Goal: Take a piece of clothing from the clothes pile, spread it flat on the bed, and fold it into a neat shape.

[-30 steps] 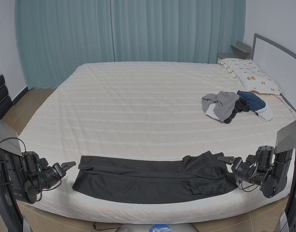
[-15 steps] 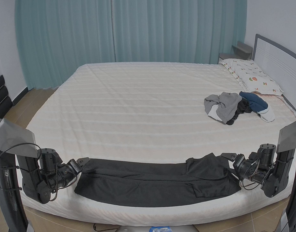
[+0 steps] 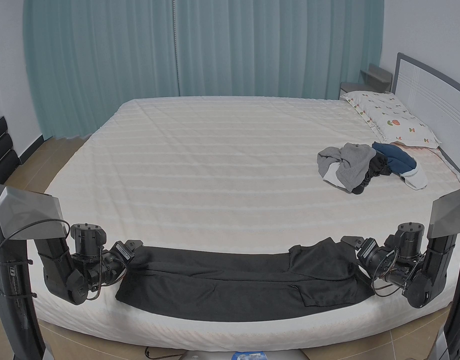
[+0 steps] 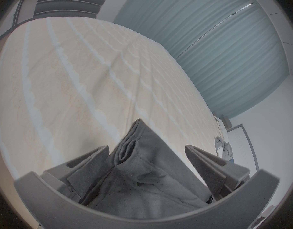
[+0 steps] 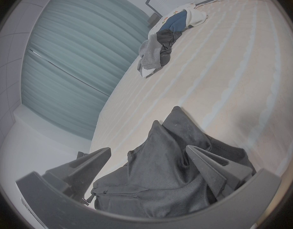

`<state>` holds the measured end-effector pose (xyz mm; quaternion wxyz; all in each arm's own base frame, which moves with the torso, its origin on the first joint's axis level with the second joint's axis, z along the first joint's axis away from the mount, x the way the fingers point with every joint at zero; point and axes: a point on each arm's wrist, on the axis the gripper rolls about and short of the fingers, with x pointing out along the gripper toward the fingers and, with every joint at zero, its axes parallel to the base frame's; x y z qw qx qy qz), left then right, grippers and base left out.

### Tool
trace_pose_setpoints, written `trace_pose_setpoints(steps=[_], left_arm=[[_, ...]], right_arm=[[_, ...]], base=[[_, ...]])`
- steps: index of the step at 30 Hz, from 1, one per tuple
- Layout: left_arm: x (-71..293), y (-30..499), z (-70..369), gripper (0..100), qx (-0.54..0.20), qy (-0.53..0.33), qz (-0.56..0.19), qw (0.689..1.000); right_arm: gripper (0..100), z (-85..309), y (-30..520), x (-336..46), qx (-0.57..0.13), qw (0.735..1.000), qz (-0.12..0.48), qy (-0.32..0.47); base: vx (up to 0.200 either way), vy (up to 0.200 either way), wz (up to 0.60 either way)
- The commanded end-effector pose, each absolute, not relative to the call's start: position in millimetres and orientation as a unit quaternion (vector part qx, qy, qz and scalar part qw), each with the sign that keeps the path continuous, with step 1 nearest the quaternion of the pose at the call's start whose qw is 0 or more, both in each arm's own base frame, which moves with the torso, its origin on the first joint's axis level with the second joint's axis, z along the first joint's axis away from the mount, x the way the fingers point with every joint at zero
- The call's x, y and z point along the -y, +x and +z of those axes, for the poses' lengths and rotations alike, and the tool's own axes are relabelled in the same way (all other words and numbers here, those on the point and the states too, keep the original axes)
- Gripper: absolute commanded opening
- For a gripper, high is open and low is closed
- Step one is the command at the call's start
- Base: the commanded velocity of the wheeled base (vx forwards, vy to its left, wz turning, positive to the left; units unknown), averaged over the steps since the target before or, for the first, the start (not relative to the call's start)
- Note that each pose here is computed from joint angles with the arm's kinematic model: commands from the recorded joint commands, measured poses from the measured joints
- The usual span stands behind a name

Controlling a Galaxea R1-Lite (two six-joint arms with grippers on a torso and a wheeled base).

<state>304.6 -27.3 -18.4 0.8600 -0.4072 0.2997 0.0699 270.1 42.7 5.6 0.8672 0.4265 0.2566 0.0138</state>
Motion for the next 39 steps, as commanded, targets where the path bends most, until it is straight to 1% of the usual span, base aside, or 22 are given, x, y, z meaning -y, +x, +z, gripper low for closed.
trace_pose_setpoints(steps=[1, 2, 3, 9, 12, 17, 20, 34, 36, 39], left_arm=[[27.9, 309.6, -18.0, 100, -0.290, -0.406, 0.076, 0.864], [27.8, 309.2, -18.2, 100, -0.290, -0.406, 0.076, 0.863], [28.3, 308.8, -18.3, 0, -0.291, -0.406, 0.076, 0.863], [30.5, 307.9, -17.7, 0, -0.292, -0.405, 0.073, 0.863], [30.0, 307.4, -14.8, 0, -0.288, -0.405, 0.073, 0.864], [27.5, 303.0, -10.9, 0, -0.289, -0.404, 0.079, 0.864], [21.8, 303.2, -5.0, 0, -0.276, -0.406, 0.087, 0.867], [16.4, 300.2, -2.0, 0, -0.271, -0.407, 0.095, 0.867], [16.4, 300.7, -1.7, 0, -0.270, -0.407, 0.095, 0.867], [16.9, 302.2, 0.5, 0, -0.264, -0.409, 0.091, 0.869]], right_arm=[[100, 17.2, 269.0, -44.8, -0.246, 0.870, 0.020, 0.426], [100, 18.9, 269.5, -44.8, -0.244, 0.871, 0.019, 0.426], [100, 19.8, 269.9, -44.8, -0.244, 0.871, 0.016, 0.426], [100, 20.0, 273.4, -55.3, -0.257, 0.874, -0.009, 0.411], [100, 26.9, 273.3, -61.7, -0.260, 0.876, -0.010, 0.405], [100, 28.5, 272.5, -67.1, -0.285, 0.872, -0.018, 0.398], [100, 27.0, 272.4, -66.2, -0.289, 0.871, -0.022, 0.396], [100, 23.1, 268.7, -72.4, -0.304, 0.869, -0.015, 0.390], [100, 21.5, 269.1, -72.9, -0.311, 0.867, -0.018, 0.389], [100, 8.9, 272.3, -78.3, -0.342, 0.857, -0.031, 0.384]], base=[[0.000, 0.000, 0.00], [0.000, 0.000, 0.00], [0.000, 0.000, 0.00], [0.000, 0.000, 0.00], [0.000, 0.000, 0.00], [0.000, 0.000, 0.00], [0.000, 0.000, 0.00], [0.000, 0.000, 0.00], [0.000, 0.000, 0.00], [0.000, 0.000, 0.00]])
